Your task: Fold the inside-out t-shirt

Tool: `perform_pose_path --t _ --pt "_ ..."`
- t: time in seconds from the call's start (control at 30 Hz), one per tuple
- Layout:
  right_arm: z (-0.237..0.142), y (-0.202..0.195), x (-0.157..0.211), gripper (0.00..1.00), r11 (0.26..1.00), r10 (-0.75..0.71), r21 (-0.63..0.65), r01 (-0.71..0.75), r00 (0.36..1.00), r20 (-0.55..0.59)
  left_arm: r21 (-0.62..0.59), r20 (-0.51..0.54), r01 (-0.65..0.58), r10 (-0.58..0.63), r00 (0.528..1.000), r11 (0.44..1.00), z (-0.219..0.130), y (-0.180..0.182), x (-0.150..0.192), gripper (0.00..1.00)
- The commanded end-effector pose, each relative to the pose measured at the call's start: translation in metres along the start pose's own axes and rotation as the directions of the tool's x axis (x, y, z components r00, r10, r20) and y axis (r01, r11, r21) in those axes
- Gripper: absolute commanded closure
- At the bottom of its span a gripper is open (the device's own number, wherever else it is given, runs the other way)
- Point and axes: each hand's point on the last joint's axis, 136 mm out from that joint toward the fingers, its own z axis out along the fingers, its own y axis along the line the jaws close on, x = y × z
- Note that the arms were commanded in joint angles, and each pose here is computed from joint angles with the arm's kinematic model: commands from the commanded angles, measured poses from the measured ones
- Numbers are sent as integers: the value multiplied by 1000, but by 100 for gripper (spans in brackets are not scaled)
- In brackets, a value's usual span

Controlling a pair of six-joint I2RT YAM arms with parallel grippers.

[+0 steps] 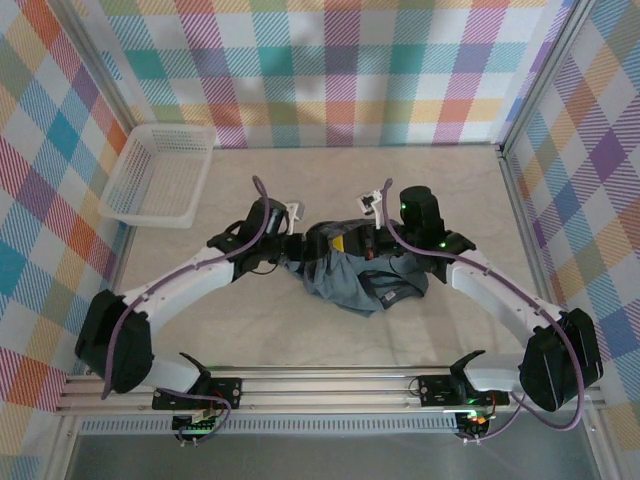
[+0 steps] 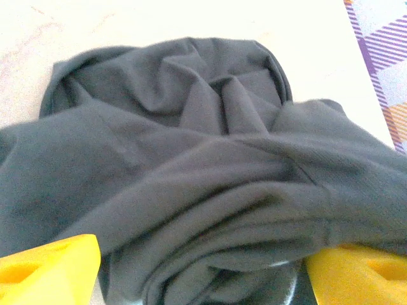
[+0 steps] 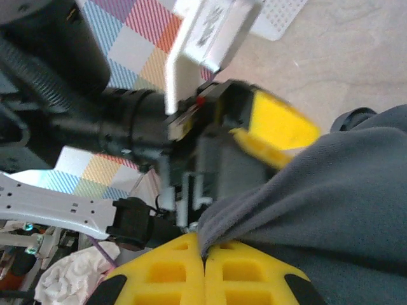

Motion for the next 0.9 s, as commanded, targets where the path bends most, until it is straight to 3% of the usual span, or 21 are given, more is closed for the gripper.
perform_pose_path --t 0.0,0.13,0.2,0.27,0.33,0.37,0.47,0.53,0.67,0.77,0.83,0.87 --pt "-11 36 -10 100 991 -78 -110 80 997 29 95 40 -46 42 998 994 10 -22 -21 16" --pt "-13 39 -10 100 989 -82 -119 85 996 28 96 -34 -56 60 998 994 34 -19 -4 17" --pt "-14 41 -11 100 988 -87 -124 90 996 32 57 -46 -40 43 998 998 40 -9 0 25" --pt "-18 36 -16 100 993 -82 -85 87 995 61 23 -41 -29 30 999 999 40 -2 -1 52" --pt "-32 17 -28 100 998 -56 27 53 988 144 10 -35 -21 21 999 1000 35 1 -4 89" --pt "-42 3 -33 100 995 -40 97 22 981 190 0 -33 -16 16 999 1000 32 3 -5 100" --pt "-87 -51 -36 100 926 20 348 -143 942 334 -39 -11 -2 2 1000 999 12 15 -10 100" --pt "-115 -84 -22 100 861 55 446 -242 918 393 -31 9 -5 6 1000 1000 -5 17 -9 100" --pt "-114 -120 18 100 805 130 516 -293 935 329 97 -8 -38 39 999 995 -21 -6 2 100" --pt "-106 -134 42 82 790 203 511 -339 931 304 168 -26 -42 47 999 985 -22 -21 11 100" --pt "-105 -128 45 56 803 196 503 -319 939 284 215 -27 -39 46 999 976 -21 -31 13 100" --pt "-102 -121 44 51 821 166 495 -284 949 269 229 -27 -36 43 999 973 -20 -34 13 100"
